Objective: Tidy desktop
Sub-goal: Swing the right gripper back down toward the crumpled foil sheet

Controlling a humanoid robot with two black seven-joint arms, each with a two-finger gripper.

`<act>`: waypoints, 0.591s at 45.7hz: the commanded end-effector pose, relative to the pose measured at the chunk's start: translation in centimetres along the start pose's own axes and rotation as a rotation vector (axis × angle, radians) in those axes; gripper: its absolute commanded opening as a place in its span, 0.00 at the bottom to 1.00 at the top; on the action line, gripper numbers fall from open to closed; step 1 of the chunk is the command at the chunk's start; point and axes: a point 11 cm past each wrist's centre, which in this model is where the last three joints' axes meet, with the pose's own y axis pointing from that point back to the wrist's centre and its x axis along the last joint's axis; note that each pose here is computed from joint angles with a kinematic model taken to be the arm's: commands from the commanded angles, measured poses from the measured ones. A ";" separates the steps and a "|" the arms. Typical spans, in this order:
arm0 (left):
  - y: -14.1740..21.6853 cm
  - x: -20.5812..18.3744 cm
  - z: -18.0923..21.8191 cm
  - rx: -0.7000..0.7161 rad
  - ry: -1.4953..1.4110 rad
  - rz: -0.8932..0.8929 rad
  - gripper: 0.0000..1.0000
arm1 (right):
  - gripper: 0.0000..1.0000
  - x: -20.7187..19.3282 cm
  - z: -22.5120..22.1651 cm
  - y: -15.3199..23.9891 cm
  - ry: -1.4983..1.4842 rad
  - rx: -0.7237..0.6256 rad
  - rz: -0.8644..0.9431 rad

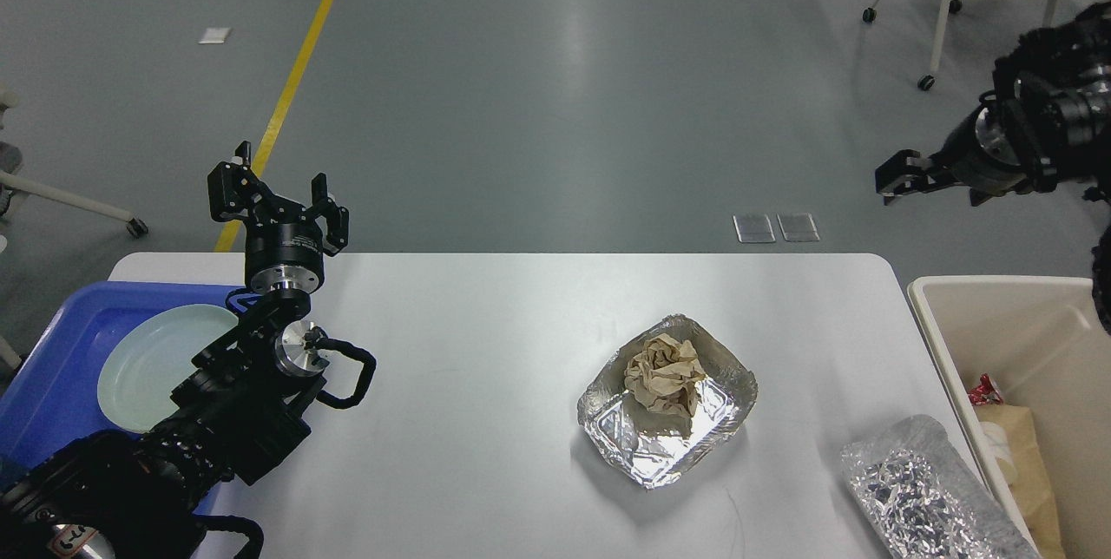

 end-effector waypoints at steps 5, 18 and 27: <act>0.0 0.0 0.0 0.000 0.000 0.000 1.00 | 0.99 4.6 -10.1 7.9 -0.007 0.285 0.016; 0.0 0.0 0.0 0.000 0.000 0.000 1.00 | 0.98 3.3 -19.1 18.1 0.109 0.532 -0.053; 0.0 0.0 0.0 0.000 0.000 0.000 1.00 | 0.98 -1.1 -21.4 24.5 0.219 0.574 -0.130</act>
